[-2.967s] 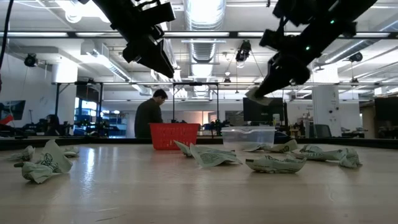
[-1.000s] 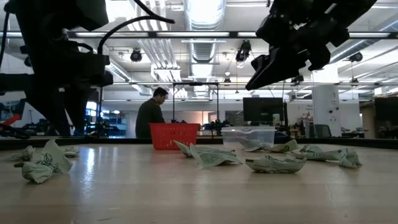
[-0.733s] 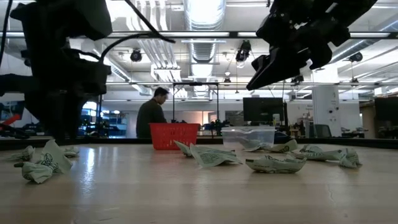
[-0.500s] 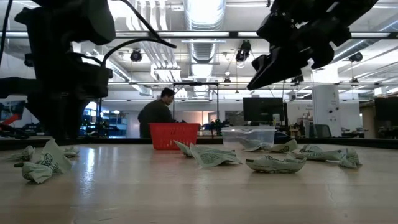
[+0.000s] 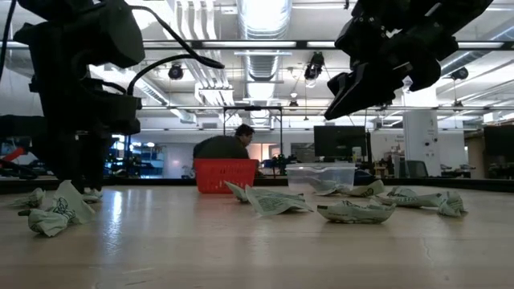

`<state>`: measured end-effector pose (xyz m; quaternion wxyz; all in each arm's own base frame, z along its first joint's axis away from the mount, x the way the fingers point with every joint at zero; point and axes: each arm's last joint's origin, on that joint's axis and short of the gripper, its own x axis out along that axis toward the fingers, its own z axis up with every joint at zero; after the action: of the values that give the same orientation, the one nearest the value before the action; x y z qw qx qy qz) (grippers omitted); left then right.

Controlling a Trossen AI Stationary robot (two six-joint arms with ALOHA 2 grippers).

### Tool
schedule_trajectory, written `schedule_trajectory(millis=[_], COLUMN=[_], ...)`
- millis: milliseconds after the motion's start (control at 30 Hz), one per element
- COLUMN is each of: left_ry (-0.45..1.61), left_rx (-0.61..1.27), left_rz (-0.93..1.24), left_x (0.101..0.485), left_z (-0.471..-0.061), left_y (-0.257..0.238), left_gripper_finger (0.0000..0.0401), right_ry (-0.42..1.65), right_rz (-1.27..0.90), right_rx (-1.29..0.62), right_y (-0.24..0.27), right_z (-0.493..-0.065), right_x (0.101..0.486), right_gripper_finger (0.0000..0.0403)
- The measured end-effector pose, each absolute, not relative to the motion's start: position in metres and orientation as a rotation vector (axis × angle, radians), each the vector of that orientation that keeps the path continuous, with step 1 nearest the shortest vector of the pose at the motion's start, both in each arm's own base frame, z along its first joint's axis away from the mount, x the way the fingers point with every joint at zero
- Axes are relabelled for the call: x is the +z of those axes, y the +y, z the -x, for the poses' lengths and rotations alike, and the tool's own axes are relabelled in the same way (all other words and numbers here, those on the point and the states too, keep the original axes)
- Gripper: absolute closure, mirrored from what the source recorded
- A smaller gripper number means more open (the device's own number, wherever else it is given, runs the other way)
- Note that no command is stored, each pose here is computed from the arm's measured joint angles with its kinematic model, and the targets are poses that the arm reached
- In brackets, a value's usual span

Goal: Pick and place items into bin
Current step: Put the white stevia packet into the red bin

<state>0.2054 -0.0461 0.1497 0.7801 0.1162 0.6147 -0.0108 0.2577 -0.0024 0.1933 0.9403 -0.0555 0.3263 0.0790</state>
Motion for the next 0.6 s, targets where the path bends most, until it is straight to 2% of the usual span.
schedule_trajectory(millis=[600], left_ry=[1.293], left_rx=[-0.044], left_rz=[-0.231], left_x=[0.1458], left_z=[-0.2103], left_y=[-0.0480], left_gripper_finger=[0.0304], right_ry=[0.667], right_rz=[0.106], right_rx=[0.156], right_y=[-0.0024], right_z=[-0.2576], right_x=[0.1931], right_gripper_finger=[0.0335])
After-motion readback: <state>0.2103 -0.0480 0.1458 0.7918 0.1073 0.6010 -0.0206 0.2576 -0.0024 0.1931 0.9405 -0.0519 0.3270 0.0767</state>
